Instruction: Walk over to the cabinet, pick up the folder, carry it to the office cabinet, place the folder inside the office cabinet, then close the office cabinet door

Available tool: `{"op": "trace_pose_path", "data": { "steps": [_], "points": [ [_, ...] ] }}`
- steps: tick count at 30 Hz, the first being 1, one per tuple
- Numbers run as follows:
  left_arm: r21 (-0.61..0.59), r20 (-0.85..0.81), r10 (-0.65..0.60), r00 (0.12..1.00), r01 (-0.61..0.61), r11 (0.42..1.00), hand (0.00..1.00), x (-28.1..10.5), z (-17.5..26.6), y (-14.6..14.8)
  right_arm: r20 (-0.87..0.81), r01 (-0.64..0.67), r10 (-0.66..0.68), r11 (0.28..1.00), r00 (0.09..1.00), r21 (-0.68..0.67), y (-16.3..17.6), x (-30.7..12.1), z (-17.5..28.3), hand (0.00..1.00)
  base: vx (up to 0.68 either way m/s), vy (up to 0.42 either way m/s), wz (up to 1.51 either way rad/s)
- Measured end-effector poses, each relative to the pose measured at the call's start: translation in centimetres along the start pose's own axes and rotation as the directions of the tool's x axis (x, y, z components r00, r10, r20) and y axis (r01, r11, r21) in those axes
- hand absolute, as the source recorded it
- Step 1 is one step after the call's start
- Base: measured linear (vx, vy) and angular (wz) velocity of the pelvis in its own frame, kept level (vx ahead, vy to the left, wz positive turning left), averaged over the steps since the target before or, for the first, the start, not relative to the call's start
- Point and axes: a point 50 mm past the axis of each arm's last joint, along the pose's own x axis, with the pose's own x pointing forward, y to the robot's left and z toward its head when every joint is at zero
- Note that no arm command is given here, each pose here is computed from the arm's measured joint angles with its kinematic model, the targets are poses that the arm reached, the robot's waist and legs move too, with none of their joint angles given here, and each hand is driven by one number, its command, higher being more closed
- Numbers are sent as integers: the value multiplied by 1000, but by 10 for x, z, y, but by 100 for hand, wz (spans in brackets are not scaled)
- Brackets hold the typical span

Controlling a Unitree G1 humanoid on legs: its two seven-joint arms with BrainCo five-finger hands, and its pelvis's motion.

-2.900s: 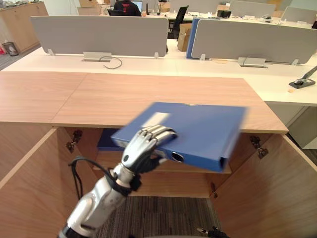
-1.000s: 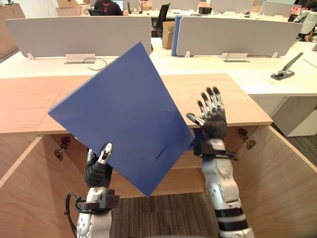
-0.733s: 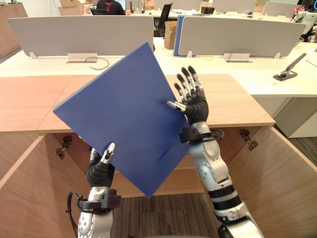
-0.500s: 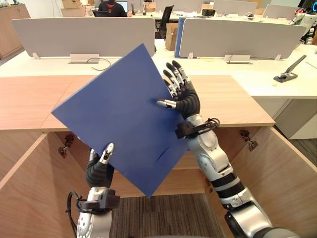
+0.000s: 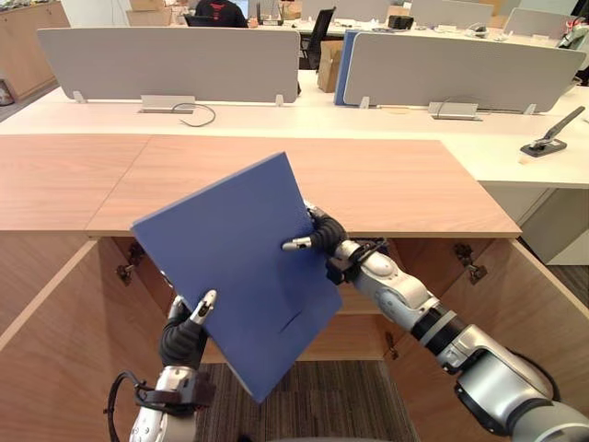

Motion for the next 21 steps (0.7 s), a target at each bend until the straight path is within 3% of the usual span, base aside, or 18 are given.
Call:
{"op": "trace_pose_path", "data": {
  "steps": [11, 12, 16, 21],
  "points": [
    [158, -14, -128, 992, 129, 979, 100, 14, 12, -3, -177, -54, 51, 998, 983, -12, -13, -14, -18, 0, -20, 5, 2],
    [189, -21, -156, 988, 157, 969, 100, 17, 13, -4, -242, -60, 53, 998, 969, -24, -16, -21, -28, 100, -1, 0, 4],
    [304, -43, -207, 978, 210, 929, 100, 21, 18, -4, -450, -151, 117, 988, 885, -42, -17, -47, -60, 100, 0, 0, 1],
    [310, -30, -246, 969, 243, 919, 100, 28, 22, -9, -474, -197, 152, 979, 867, -47, -21, -59, -54, 100, 0, 0, 0]
  ]
}}
